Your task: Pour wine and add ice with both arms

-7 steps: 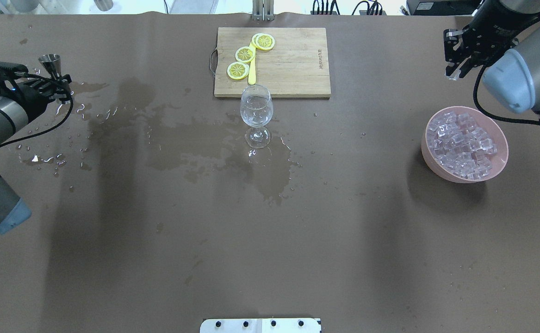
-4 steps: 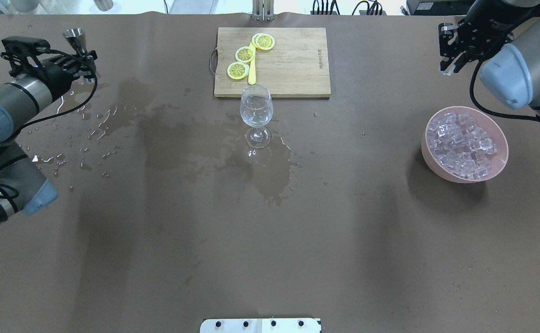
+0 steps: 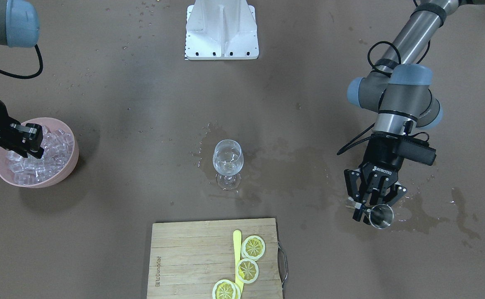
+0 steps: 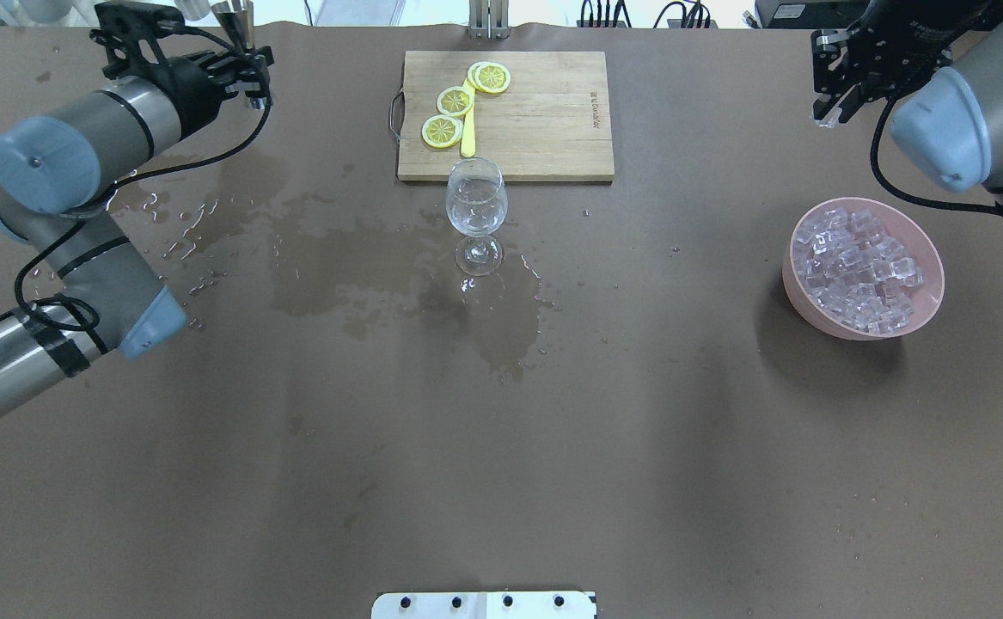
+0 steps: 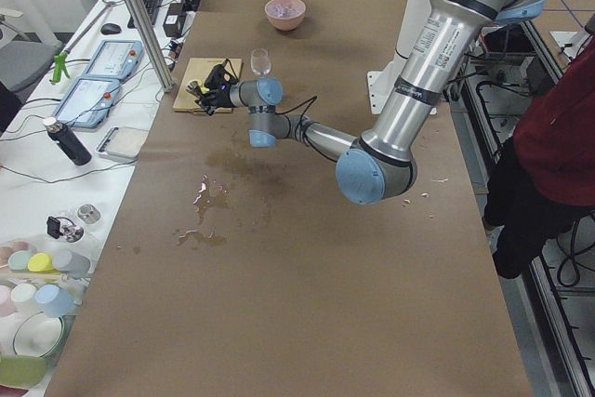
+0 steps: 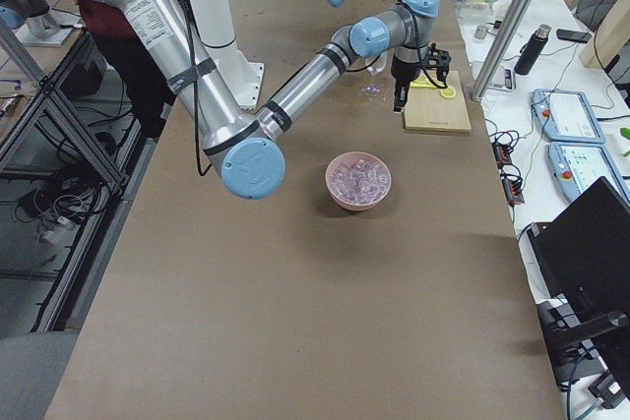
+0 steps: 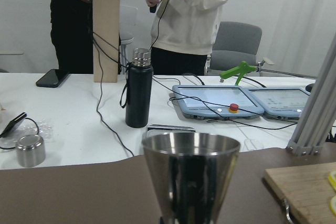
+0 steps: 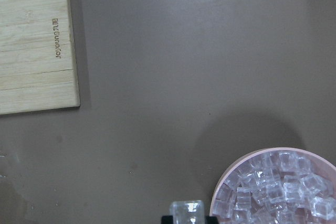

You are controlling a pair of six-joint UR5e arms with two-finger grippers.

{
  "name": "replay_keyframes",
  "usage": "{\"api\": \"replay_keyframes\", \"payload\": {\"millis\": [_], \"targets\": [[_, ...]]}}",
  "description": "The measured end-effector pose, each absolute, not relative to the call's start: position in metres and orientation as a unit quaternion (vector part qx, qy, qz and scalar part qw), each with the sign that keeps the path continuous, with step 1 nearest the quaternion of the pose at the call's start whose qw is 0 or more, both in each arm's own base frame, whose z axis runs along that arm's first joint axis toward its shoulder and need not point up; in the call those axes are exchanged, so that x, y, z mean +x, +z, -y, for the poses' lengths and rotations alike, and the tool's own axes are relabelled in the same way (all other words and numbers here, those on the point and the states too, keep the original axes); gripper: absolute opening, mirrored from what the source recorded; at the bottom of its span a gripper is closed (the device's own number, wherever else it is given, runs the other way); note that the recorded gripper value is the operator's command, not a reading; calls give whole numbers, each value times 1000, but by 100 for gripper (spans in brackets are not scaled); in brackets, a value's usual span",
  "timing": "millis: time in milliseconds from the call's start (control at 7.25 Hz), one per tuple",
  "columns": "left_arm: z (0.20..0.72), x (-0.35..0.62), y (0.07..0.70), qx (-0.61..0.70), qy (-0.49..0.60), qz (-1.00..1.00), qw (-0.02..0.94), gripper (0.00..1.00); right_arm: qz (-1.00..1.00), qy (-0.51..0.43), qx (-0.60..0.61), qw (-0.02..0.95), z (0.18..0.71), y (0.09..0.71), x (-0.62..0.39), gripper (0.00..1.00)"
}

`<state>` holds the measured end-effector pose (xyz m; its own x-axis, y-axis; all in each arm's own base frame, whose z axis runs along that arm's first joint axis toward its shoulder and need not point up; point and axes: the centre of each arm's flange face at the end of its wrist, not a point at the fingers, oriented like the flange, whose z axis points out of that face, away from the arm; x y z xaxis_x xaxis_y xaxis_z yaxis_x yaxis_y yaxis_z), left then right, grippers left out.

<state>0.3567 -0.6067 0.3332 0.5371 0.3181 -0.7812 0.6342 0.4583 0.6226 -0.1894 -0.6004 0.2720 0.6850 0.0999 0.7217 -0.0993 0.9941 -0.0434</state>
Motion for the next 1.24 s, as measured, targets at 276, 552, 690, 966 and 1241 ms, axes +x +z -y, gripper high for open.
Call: {"api": "replay_keyframes", "payload": {"millis": [276,552,690,966,1241], "targets": [[594,396,283,500,-85,-497,704,0,392,46,5,919,603,274,-184,26],[577,419,258,492,-64,-503,708,0,387,35,9,921,605,280,-179,26],[572,420,251,501,-46,-494,709,0,385,33,9,922,605,282,-178,26],[560,412,231,546,12,-467,695,0,382,33,4,924,607,289,-180,25],[550,414,218,579,61,-442,682,0,378,32,1,925,605,293,-184,26]]}}
